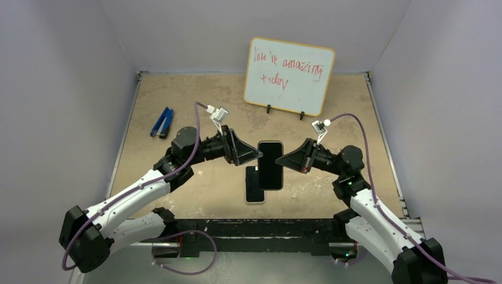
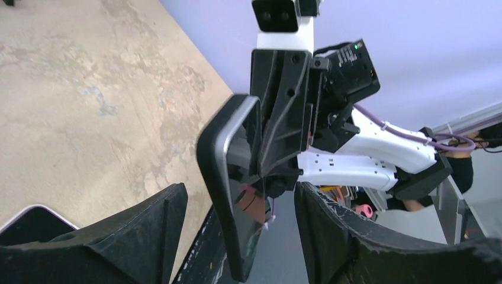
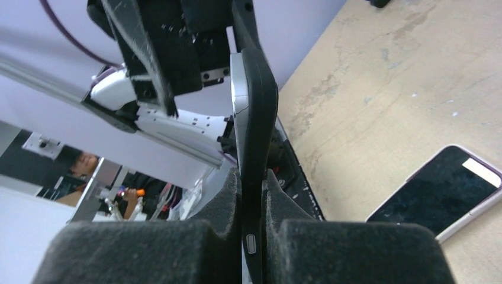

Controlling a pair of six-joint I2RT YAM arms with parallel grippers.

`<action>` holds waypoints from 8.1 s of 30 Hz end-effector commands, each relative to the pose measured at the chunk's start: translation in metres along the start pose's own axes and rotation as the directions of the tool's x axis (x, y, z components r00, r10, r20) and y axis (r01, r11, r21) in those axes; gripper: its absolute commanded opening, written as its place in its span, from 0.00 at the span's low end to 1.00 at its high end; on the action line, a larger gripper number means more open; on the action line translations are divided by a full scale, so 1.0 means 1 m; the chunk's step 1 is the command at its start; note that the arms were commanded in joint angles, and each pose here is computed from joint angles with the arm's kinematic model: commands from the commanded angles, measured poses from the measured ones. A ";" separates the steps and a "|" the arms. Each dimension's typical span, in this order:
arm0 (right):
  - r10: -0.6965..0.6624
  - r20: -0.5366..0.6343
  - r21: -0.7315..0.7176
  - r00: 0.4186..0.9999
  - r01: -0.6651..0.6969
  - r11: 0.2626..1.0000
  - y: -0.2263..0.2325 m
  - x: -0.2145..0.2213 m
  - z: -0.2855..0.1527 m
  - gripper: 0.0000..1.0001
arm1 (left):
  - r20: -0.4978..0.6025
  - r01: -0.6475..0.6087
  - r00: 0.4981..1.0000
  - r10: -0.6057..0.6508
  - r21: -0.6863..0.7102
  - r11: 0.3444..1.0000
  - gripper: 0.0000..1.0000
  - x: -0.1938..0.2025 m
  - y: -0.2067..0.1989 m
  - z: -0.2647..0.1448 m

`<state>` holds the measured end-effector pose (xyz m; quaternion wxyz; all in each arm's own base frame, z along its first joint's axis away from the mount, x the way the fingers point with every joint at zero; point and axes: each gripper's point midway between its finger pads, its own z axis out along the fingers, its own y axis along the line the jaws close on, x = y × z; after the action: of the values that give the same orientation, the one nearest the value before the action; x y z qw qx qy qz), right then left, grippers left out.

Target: Put the phone into the phone case

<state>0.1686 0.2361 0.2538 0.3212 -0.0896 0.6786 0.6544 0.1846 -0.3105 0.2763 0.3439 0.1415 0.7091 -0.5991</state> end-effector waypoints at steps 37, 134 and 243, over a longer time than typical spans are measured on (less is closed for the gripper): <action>-0.035 0.036 -0.060 0.999 0.038 0.997 0.033 -0.012 -0.002 0.56 | -0.117 -0.015 0.992 0.038 0.191 0.982 0.00 0.009 -0.025 0.010; 0.037 -0.068 0.127 0.997 -0.028 0.992 -0.035 0.023 -0.005 0.56 | 0.083 0.144 0.986 -0.145 0.026 0.989 0.00 -0.020 0.024 -0.003; 0.200 0.426 0.131 0.882 -0.279 0.951 -0.042 -0.073 0.038 0.00 | 0.101 0.467 0.878 -0.468 0.038 0.884 0.73 0.000 0.041 -0.035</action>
<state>0.2306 0.2600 0.2244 0.3102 0.0986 0.7218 0.6108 0.1976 -0.2706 0.2297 0.2271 -0.0078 0.7354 -0.6383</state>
